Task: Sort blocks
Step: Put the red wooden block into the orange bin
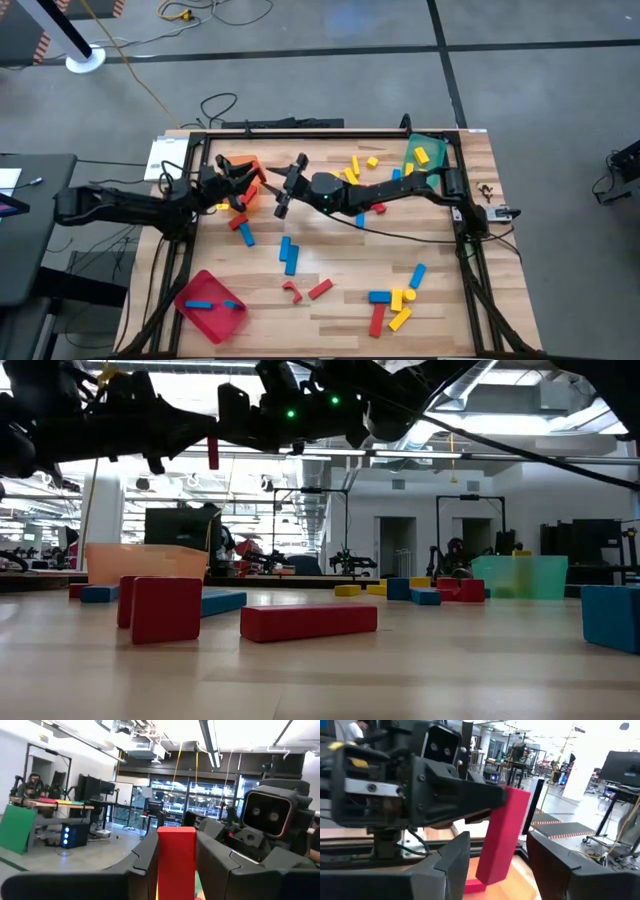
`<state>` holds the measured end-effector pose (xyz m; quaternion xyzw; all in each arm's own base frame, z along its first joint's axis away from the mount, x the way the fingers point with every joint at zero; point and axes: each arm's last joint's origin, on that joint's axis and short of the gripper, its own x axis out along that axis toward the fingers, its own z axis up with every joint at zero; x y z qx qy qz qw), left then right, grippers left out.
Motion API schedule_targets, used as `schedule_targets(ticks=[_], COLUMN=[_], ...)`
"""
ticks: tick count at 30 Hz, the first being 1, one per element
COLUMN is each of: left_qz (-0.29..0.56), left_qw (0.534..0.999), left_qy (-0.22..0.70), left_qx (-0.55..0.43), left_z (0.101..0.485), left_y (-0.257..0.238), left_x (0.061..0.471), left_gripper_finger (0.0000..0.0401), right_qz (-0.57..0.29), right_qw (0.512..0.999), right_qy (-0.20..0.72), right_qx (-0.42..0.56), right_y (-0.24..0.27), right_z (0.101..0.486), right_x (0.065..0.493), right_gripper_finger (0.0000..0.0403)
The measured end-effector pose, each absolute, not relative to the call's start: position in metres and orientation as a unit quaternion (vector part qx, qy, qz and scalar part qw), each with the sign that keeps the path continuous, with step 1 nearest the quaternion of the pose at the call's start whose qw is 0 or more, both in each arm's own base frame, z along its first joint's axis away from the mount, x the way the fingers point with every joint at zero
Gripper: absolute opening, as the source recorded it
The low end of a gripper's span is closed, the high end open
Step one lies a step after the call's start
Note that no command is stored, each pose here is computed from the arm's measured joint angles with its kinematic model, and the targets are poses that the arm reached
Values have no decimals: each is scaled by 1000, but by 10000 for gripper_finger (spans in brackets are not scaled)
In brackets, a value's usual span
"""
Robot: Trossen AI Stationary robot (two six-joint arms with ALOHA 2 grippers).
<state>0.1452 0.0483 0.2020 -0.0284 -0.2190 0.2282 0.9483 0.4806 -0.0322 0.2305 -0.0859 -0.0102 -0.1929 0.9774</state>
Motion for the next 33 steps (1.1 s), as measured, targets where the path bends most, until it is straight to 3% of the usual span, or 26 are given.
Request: schedule_targets(ticks=[14, 27, 33], left_qz=[205, 201, 206], left_qw=[957, 959, 963], left_qy=[-202, -198, -172], left_qx=[-29, -39, -37], left_z=[215, 215, 210], left_y=[43, 33, 33], left_x=[183, 186, 187], left_gripper_finger=[96, 93, 93], right_qz=[-235, -265, -252], right_qw=[969, 957, 957], right_qy=[29, 58, 86], right_qx=[-78, -102, -115], right_y=[-33, -33, -27], right_z=[223, 219, 214], right_x=[480, 479, 479], right_gripper_finger=[202, 80, 60])
